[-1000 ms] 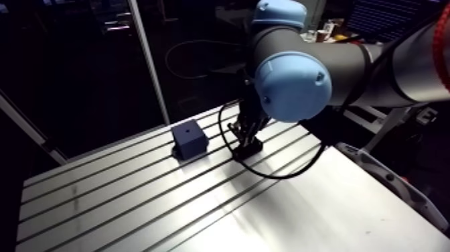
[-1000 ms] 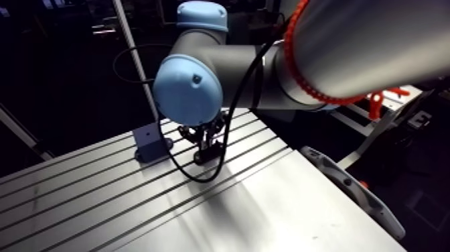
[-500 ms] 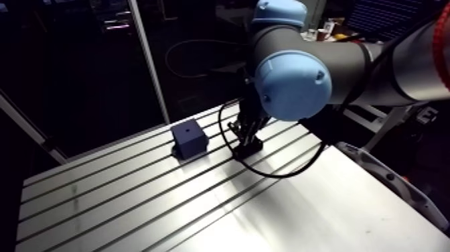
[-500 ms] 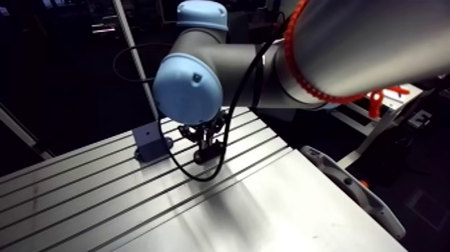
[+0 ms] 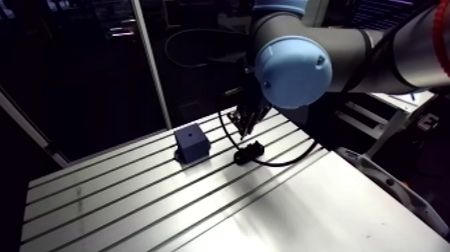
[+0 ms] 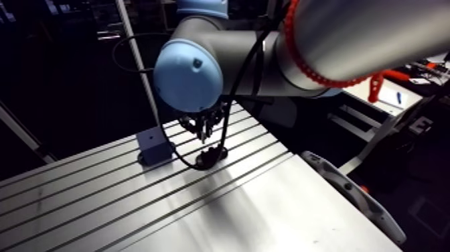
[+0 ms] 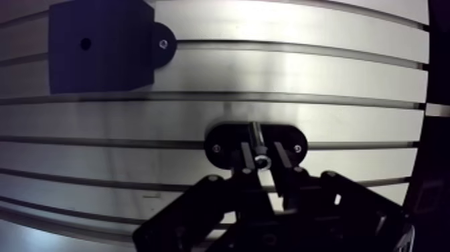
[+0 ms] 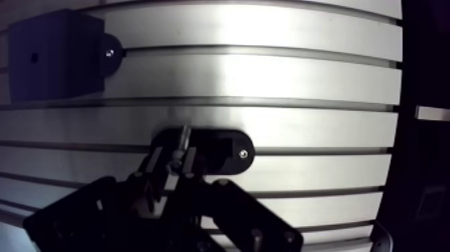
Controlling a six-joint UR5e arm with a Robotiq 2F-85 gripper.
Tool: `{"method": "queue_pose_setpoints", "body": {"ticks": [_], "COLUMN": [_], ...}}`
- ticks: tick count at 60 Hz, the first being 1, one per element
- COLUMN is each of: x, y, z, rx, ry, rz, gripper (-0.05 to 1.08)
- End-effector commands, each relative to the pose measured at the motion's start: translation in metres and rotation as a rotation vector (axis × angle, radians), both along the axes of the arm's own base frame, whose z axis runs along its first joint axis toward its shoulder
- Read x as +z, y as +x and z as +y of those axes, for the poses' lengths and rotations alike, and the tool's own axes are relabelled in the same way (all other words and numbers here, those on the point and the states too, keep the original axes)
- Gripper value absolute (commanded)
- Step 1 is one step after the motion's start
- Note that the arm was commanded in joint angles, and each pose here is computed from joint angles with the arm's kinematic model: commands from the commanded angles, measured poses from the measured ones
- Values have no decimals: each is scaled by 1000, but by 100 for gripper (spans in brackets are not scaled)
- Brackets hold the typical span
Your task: Pick up the M10 bolt and insert it into the hole until fully seated.
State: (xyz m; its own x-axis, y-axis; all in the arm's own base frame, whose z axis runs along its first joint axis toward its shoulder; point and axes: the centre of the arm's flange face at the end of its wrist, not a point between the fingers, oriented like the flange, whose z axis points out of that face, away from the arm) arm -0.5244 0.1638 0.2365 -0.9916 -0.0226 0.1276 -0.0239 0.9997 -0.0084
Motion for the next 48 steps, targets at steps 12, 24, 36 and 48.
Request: {"method": "queue_pose_setpoints", "body": {"ticks": [12, 24, 36, 48], "x": [38, 63, 83, 91], "y": [-19, -31, -53, -66], "z": [-9, -16, -42, -59], "rx": [4, -33, -42, -41], "ry": [-5, -25, -7, 4], "rz": [-2, -42, -143, -190], "gripper": [105, 106, 106, 106]}}
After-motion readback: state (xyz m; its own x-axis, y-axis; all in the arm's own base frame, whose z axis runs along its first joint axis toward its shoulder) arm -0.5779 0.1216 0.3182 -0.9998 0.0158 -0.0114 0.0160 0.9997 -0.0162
